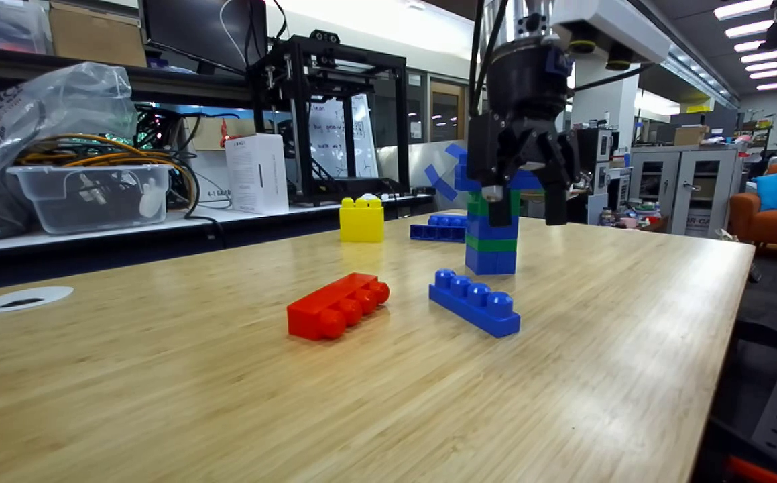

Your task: Put the long blue block on the built tower

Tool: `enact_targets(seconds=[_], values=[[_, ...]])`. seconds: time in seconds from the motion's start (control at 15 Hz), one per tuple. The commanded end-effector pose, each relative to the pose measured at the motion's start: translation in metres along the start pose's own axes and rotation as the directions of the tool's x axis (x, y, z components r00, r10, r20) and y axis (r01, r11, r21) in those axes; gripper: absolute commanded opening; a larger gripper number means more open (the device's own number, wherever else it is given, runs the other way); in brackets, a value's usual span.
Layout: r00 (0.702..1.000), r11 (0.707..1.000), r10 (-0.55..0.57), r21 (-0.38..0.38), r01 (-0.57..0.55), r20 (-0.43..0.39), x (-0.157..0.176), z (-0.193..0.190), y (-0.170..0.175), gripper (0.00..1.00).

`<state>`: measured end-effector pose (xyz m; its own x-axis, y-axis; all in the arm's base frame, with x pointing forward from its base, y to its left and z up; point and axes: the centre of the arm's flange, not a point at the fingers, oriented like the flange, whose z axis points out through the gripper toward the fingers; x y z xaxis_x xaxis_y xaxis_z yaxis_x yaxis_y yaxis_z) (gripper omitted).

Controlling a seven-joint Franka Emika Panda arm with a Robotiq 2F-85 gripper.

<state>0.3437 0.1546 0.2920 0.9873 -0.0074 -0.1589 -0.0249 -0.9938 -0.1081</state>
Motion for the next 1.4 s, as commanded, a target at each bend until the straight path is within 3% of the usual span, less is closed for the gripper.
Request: enact_targets(seconds=[0.0,0.67,1.33], values=[[1.0,1.0,0.002,0.0,-0.002,0.003,0.001,0.001,0.0,1.0],[1.0,1.0,0.002,0.002,-0.002,0.002,0.001,0.0,0.0,1.0],[0.994,0.995,0.103,0.007,-0.103,-0.022,0.015,0.042,-0.009,1.0]])
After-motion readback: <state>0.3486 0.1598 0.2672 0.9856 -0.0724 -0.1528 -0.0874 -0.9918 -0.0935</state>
